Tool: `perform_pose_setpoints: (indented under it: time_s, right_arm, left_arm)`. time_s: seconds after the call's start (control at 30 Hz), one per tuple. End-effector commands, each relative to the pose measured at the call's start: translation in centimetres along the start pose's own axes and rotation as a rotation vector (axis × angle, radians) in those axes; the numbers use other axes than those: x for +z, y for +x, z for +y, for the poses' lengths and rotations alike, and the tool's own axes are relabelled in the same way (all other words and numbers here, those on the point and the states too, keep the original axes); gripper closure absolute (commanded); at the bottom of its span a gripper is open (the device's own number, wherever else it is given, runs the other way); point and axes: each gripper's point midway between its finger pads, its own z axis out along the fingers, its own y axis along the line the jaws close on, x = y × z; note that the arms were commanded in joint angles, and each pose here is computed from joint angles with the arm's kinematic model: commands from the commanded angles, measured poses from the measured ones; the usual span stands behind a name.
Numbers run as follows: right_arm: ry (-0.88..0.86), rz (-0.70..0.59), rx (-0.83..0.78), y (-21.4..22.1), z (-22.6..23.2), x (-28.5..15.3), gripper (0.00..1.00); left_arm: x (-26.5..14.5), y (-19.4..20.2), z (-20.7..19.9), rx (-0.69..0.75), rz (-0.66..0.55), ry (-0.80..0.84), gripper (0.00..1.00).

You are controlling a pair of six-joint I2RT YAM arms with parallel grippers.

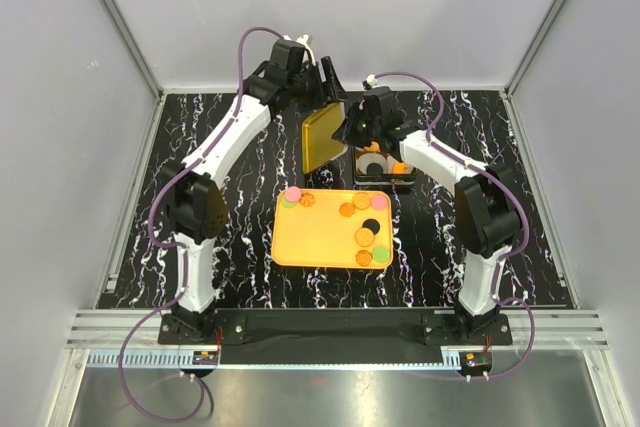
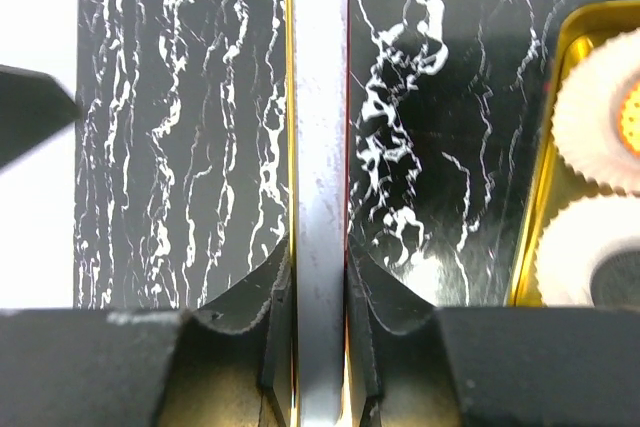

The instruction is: Pack the cookies

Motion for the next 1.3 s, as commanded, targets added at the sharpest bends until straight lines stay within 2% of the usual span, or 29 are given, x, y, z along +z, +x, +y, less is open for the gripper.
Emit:
perform_pose_setpoints:
  time_s: [0.0, 0.13, 0.2, 0.27, 0.3, 0.33, 0.37, 0.43, 0.47, 0.5, 0.53, 0.57, 0.6, 0.63, 0.7, 0.73, 0.8, 0.87, 1.0, 1.27]
  right_arm:
    - [-0.055, -0.097, -0.019, -4.7, 4.1, -4.1, 0.88]
    - [-0.065, -0.053, 0.010, -6.0, 3.4, -5.5, 0.89]
    - [-0.085, -0.046, 0.049, -7.8, 2.3, -7.0, 0.89]
    - [-0.132, -0.061, 0.052, -10.0, 2.3, -8.5, 0.87]
    - [-0.134, 0.003, 0.064, -9.4, 1.9, -8.7, 0.87]
    - [-0.114, 0.004, 0.063, -10.2, 1.0, -9.1, 0.87]
    - [-0.115, -0.025, 0.019, -11.8, 1.7, -10.0, 0.87]
    - [-0.087, -0.008, 0.024, -12.1, 0.9, -10.5, 0.85]
    - [-0.096, -0.022, 0.006, -12.9, 1.4, -11.1, 0.85]
    - [-0.078, -0.006, 0.013, -12.7, 1.0, -11.2, 0.85]
    - [-0.070, -0.008, 0.010, -13.0, 1.0, -11.4, 0.83]
    - [-0.069, -0.026, 0.002, -13.8, 1.3, -11.8, 0.83]
    - [-0.058, -0.004, 0.010, -13.4, 1.0, -11.7, 0.84]
    - [-0.061, -0.003, 0.007, -13.6, 1.3, -11.9, 0.84]
    - [-0.080, -0.005, 0.010, -13.8, 1.9, -12.4, 0.83]
    - [-0.082, -0.005, 0.014, -13.8, 2.0, -12.5, 0.83]
    - [-0.075, -0.010, 0.014, -13.9, 2.1, -13.0, 0.82]
    - [-0.071, -0.008, 0.011, -13.8, 2.1, -13.3, 0.81]
    - [-0.086, -0.006, 0.016, -13.6, 2.6, -14.0, 0.81]
    - [-0.080, -0.007, 0.020, -13.6, 2.7, -14.4, 0.81]
  left_arm:
    - [-4.2, -4.3, -3.1, 0.068, -0.138, 0.060, 0.27]
    - [-6.2, -6.3, -1.4, 0.083, -0.198, 0.035, 0.26]
    - [-8.4, -8.0, -1.1, 0.113, -0.271, 0.009, 0.26]
    - [-9.2, -8.0, -0.5, 0.191, -0.299, -0.023, 0.26]
    - [-10.5, -8.8, -1.3, 0.228, -0.348, -0.029, 0.25]
    - [-10.7, -8.4, -1.0, 0.295, -0.350, -0.055, 0.24]
    - [-11.2, -7.8, -2.4, 0.348, -0.361, -0.051, 0.23]
    - [-11.1, -6.9, -1.8, 0.466, -0.372, -0.143, 0.21]
    - [-11.4, -5.8, -3.4, 0.522, -0.380, -0.138, 0.21]
    - [-11.7, -6.1, -3.2, 0.597, -0.418, -0.208, 0.20]
    - [-11.1, -4.8, -2.5, 0.639, -0.401, -0.243, 0.19]
    - [-11.4, -3.6, -4.0, 0.688, -0.413, -0.232, 0.18]
    - [-11.7, -4.0, -4.1, 0.747, -0.463, -0.283, 0.17]
    - [-11.0, -2.8, -3.6, 0.789, -0.449, -0.308, 0.16]
    - [-11.1, -2.0, -5.4, 0.880, -0.504, -0.320, 0.14]
    - [-10.4, -0.3, -6.3, 0.922, -0.492, -0.304, 0.13]
    - [-10.3, -0.2, -7.3, 0.988, -0.544, -0.330, 0.13]
    - [-9.4, 1.3, -8.0, 1.046, -0.545, -0.336, 0.12]
    - [-8.1, 1.8, -9.0, 1.114, -0.583, -0.362, 0.12]
    - [-6.2, 3.8, -10.9, 1.164, -0.571, -0.273, 0.09]
